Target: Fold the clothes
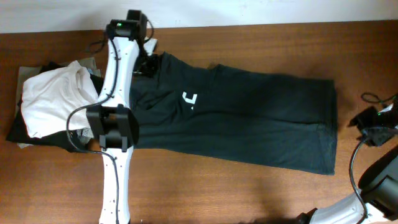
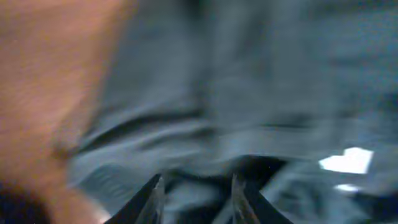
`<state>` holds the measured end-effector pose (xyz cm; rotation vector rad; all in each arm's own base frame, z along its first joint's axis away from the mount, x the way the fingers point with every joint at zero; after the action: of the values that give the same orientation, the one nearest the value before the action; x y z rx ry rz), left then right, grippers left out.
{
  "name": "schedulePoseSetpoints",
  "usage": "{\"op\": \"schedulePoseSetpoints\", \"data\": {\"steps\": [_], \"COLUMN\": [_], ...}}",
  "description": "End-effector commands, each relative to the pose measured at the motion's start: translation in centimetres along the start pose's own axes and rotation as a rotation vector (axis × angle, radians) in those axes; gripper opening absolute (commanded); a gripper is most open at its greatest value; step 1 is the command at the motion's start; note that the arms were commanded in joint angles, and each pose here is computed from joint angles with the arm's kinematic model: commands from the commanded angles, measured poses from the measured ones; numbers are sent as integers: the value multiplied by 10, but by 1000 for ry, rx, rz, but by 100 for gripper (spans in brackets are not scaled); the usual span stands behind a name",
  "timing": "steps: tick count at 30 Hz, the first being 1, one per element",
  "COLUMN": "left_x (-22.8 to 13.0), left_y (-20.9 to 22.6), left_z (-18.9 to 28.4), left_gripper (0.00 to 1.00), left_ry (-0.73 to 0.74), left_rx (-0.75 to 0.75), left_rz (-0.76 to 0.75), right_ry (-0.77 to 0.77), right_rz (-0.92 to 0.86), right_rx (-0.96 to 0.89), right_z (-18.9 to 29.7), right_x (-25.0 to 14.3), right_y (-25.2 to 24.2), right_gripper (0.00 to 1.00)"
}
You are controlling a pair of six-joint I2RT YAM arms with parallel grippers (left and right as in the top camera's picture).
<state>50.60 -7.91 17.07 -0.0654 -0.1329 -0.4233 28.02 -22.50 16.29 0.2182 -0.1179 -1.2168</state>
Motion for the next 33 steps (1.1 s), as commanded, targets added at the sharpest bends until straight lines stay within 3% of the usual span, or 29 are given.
{"op": "schedulePoseSetpoints", "data": {"steps": [1,4,7,11,12,13,14,15,16,24,28,31,33], "left_x": [13,10,12,16,16,16,17,17,17,31,32,30,30], "left_y": [-75,-121,-116,-109,-106,-106,-107,-107,-107,-109,-105,-90,-90], "left_z": [-6,-38,-61,-69,-70,-70,-70,-70,-70,4,35,55,60], "left_gripper": [43,53,57,57,52,38,16,4,0,0,0,0,0], "left_ry": [-25,82,125,108,110,107,100,99,99,-61,-132,-179,-192], "left_rx": [-147,-89,86,145,145,145,147,148,148,186,221,218,215], "left_rz": [-353,-507,-532,-527,-522,-522,-522,-522,-522,-468,-396,-325,-298], "right_ry": [-23,-29,-30,-30,-31,-30,-30,-30,-30,-120,-244,-300,-291], "right_rz": [23,24,28,43,43,43,43,43,43,70,154,224,291], "right_rx": [92,95,95,91,91,91,91,91,91,147,313,360,381], "right_z": [17,17,17,17,17,17,17,17,17,19,22,-1,-41], "right_x": [2,2,3,2,2,2,2,2,2,15,34,44,42], "right_y": [10,11,11,11,11,11,11,11,11,19,45,69,95], "right_gripper": [55,56,56,56,57,57,58,59,61,62,65,65,65]}}
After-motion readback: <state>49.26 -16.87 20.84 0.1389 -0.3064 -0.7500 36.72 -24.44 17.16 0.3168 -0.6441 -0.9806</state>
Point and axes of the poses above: each gripper's point midway between its finger pads, its own z axis back along the fingers, its own y axis along the line the jaws close on, x = y × z, the point moved 10 cm from there along z, back along the fingers, and after that the axes turned 11 degrees about -z, right-handed, at the moved point
